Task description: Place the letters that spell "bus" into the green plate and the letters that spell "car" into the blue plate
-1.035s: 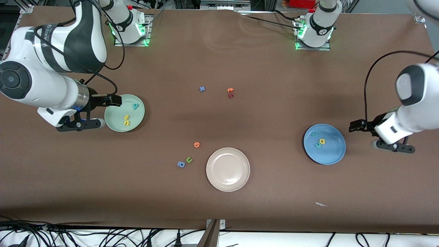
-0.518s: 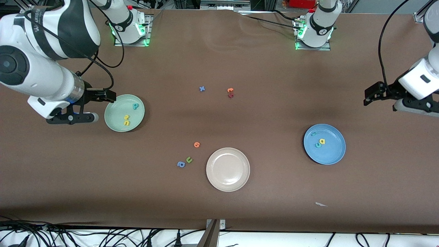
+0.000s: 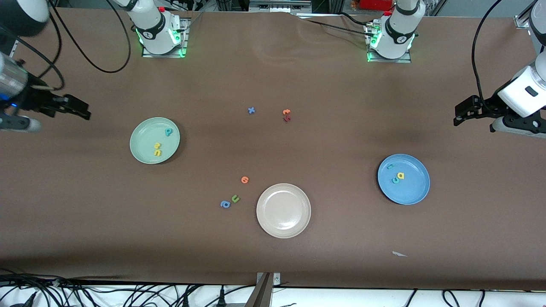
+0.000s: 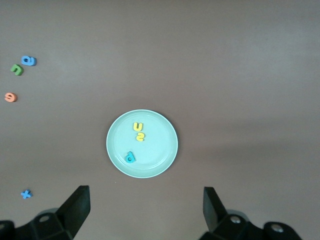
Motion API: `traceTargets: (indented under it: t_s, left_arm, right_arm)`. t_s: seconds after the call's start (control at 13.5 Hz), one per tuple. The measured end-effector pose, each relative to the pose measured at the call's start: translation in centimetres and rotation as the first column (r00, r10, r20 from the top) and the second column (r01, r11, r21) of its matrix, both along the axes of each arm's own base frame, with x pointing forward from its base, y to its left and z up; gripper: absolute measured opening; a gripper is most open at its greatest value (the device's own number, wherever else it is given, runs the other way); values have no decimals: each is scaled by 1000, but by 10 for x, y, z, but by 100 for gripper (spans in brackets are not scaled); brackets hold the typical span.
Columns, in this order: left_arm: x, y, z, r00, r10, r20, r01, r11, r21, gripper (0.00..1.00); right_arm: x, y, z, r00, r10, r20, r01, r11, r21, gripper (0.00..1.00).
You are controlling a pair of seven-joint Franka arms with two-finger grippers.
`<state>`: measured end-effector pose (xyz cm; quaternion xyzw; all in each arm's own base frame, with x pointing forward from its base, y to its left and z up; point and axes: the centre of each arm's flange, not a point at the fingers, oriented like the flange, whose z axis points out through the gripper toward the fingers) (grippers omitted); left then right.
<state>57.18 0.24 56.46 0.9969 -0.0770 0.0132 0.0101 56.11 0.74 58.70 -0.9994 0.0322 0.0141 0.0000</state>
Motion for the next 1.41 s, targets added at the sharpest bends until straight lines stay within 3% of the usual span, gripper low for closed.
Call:
traceTargets:
  t_s: [0.3, 0.67, 1.41]
  left_arm:
    - [0, 0, 0, 1000, 0, 1, 0, 1000, 0, 100]
    - [0, 7, 1, 1000, 12, 1, -12, 1000, 0, 100]
    - [0, 13, 0, 1000, 23, 0, -23, 1000, 0, 100]
  right_arm:
    - [-19, 4, -1, 1000, 16, -20, -16, 1000, 1, 100]
    - [-29, -8, -4, 999, 35, 38, -35, 999, -10, 100]
    - [-31, 3, 3, 998, 64, 30, -63, 998, -17, 100]
